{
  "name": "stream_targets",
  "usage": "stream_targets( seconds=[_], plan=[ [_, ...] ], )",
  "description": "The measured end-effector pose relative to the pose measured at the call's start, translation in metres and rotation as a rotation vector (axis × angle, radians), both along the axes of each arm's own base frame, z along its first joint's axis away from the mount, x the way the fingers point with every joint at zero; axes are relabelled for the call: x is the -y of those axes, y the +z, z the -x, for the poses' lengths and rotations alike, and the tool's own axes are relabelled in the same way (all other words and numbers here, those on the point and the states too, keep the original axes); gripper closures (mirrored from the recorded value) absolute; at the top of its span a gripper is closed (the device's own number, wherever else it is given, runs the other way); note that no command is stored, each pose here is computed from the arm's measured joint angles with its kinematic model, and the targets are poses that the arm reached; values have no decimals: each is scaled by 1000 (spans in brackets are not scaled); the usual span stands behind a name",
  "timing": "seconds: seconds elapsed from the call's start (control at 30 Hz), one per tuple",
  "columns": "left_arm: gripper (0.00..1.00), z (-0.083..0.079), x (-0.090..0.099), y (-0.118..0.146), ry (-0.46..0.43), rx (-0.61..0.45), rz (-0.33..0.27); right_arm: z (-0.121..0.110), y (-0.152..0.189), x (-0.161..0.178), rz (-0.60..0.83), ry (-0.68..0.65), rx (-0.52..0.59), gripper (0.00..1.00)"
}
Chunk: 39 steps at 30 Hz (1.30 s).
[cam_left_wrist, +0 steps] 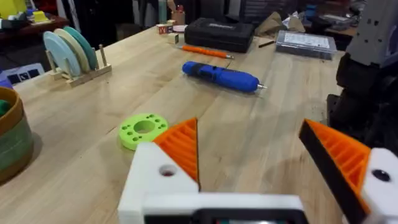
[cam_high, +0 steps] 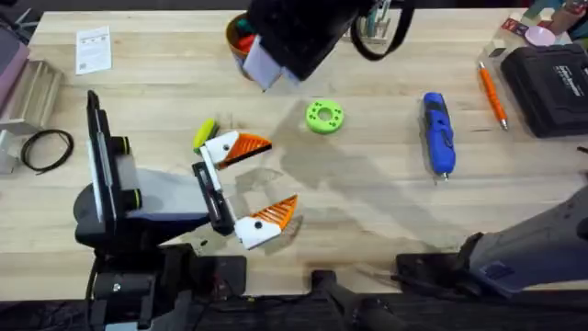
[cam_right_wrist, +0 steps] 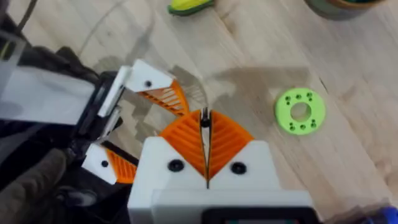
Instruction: Pick up the gripper from the table and insert it into the empty holder that is missing its gripper. Then pick up a screw, insert it into the mounting hole, and use the screwdriver to tighten it. Finally, clean up the table by picking up the vegetable and placing it into the bucket.
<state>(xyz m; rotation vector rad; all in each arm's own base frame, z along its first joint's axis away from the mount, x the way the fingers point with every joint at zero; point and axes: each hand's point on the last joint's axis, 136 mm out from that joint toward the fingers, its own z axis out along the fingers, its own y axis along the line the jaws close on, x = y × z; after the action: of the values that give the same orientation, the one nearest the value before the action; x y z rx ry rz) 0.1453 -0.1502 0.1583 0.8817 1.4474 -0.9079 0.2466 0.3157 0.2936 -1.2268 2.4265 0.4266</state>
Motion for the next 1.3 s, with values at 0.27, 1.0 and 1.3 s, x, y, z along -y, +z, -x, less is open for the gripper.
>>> stream_targets(
  seconds=[0.27, 1.0, 1.3],
  plan=[
    [16, 0, 0, 0, 0, 0, 0, 24, 0, -20, -24, 165, 0, 995],
    [16, 0, 0, 0, 0, 0, 0, 38, -36, -47, 23, 292, -74, 995],
    [15, 0, 0, 0, 0, 0, 0, 43, -34, -56, 8, 321, -58, 995]
  ],
)
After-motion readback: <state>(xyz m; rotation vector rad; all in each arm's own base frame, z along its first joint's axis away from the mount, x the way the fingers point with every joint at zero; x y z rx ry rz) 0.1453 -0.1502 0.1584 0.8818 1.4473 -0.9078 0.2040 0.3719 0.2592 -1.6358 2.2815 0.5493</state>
